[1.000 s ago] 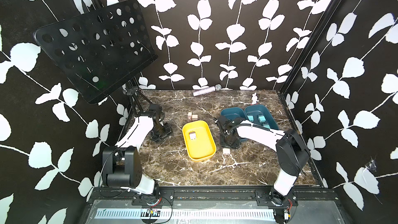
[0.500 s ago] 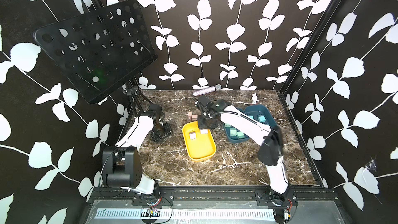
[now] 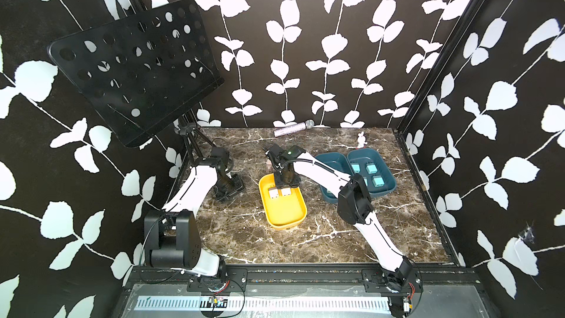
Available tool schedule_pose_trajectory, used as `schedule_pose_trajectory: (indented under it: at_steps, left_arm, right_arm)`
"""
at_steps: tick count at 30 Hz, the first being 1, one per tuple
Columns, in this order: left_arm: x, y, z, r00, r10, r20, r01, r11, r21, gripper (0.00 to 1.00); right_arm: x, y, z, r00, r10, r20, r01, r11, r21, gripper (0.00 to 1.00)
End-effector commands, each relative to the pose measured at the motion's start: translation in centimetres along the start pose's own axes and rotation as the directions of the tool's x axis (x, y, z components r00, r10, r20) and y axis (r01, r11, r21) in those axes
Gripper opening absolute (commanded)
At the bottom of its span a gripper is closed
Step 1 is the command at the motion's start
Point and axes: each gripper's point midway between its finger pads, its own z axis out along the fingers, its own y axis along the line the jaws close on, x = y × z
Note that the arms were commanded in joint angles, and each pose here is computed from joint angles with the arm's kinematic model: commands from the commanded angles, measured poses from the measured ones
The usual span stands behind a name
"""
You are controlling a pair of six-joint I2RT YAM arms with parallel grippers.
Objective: Place the plugs by color into the storage box
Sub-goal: Place the plug in the storage box.
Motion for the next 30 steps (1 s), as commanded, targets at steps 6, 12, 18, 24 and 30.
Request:
schedule_pose_trajectory:
  at_steps: [6,12,18,24,30]
  left_arm:
    - [0.5,0.2,-0.4,1.000,0.011,-0.001,-0.011,1.000,-0.007,0.64]
    - [0.3,0.1,-0.4,1.000,0.011,-0.001,-0.011,1.000,-0.007,0.64]
    - [0.3,0.1,-0.3,1.000,0.013,-0.003,-0.013,1.000,-0.008,0.64]
    - [0.3,0.1,-0.3,1.000,0.013,-0.003,-0.013,1.000,-0.007,0.64]
    - [0.4,0.2,-0.3,1.000,0.012,-0.002,-0.012,1.000,-0.007,0.64]
  right_arm:
    - [-0.2,-1.7,1.3,1.000,-0.013,-0.010,0.013,0.998,0.068,0.38]
    - [-0.1,-1.6,2.3,1.000,-0.016,-0.022,0.018,0.998,0.065,0.39]
    - [0.1,-1.6,2.7,0.999,-0.017,-0.027,0.019,0.998,0.067,0.40]
    - [0.4,-1.8,3.0,0.999,-0.017,-0.037,0.020,0.997,0.073,0.41]
    - [0.7,-1.7,2.9,0.999,-0.023,-0.043,0.026,0.997,0.069,0.42]
